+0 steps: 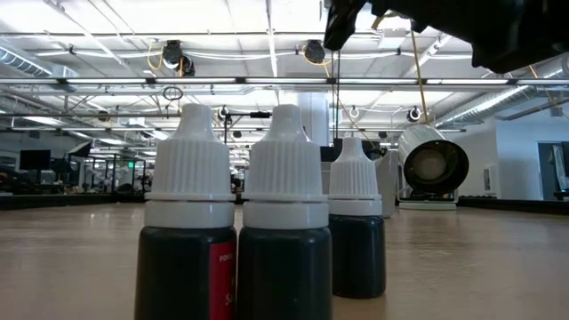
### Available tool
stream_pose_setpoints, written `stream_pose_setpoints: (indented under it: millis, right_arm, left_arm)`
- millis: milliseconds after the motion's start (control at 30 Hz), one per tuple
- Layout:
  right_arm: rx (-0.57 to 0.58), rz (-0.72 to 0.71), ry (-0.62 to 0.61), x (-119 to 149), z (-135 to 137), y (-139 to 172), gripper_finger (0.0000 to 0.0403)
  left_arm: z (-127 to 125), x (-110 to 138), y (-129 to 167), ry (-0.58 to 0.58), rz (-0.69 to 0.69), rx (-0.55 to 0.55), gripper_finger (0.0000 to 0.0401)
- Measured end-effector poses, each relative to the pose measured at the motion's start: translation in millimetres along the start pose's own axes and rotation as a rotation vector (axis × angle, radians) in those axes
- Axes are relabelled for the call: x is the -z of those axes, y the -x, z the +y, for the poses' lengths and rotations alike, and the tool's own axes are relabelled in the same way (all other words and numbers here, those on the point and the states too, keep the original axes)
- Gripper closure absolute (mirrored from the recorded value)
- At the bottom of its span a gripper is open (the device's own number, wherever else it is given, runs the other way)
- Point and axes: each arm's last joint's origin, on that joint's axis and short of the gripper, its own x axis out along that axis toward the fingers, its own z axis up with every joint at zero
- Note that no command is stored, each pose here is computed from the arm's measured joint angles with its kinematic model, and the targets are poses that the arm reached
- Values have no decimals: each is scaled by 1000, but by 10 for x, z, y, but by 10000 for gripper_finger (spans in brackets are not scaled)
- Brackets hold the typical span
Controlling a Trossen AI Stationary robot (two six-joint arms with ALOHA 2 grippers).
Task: Pick & Place food coloring
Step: Put the small yellow food coloring bottle into the gray bin
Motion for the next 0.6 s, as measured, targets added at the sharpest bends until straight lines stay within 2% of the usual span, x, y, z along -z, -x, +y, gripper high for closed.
stream_pose_setpoints:
  millis: [200,600]
  right_arm:
    - [23,19,-34,14,-70,-5,357]
    - [24,18,-31,11,-76,-7,357]
  left_arm:
    - [3,12,-56,9,-52,35,227]
    - [43,77,-176,18,-8,23,281]
